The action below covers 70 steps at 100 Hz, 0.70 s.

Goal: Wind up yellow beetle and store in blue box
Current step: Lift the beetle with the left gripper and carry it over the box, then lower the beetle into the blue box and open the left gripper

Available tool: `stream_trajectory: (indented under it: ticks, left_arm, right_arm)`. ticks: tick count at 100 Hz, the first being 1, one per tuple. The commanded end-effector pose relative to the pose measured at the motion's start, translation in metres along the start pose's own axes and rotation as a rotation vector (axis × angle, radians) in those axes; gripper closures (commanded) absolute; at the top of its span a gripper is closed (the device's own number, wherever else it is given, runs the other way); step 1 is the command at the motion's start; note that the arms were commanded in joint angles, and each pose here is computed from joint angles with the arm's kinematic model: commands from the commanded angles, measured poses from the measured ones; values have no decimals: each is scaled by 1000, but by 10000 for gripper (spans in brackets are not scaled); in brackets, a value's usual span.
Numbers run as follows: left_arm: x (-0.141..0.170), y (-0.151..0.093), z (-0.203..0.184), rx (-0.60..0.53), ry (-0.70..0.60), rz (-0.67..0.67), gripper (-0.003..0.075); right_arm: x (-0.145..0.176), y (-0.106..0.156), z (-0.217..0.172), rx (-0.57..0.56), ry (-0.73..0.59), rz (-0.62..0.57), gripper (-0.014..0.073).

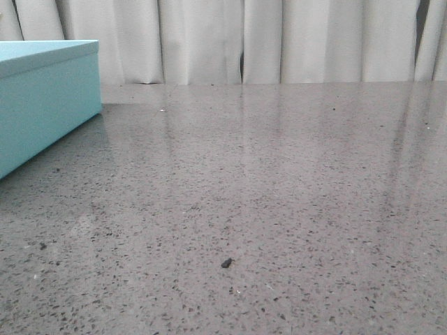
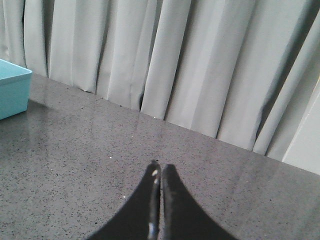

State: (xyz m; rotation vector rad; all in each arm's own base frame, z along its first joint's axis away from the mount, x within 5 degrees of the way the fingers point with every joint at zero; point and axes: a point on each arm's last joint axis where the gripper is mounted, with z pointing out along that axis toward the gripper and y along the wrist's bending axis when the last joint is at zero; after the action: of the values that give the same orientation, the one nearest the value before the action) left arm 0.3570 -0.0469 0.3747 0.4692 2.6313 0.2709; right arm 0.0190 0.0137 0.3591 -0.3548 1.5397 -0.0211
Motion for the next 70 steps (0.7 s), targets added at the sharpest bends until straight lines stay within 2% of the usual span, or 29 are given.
stream_trajectory:
  ticks: [1,16,38,70]
  left_arm:
    - [2,15,-6,-3,-8,-62,625]
    - [1,23,21,23,48,-96,625]
    - [-3,15,54,79,120,-101,608]
    - [-2,10,73,110,164,-118,541]
  right_arm:
    - [-12,-4,-1,32,-88,0,644]
    - [-12,-4,-1,32,-88,0,644]
    - [-12,-4,-1,32,-88,0,644]
    - [-12,-4,-1,32,-88,0,644]
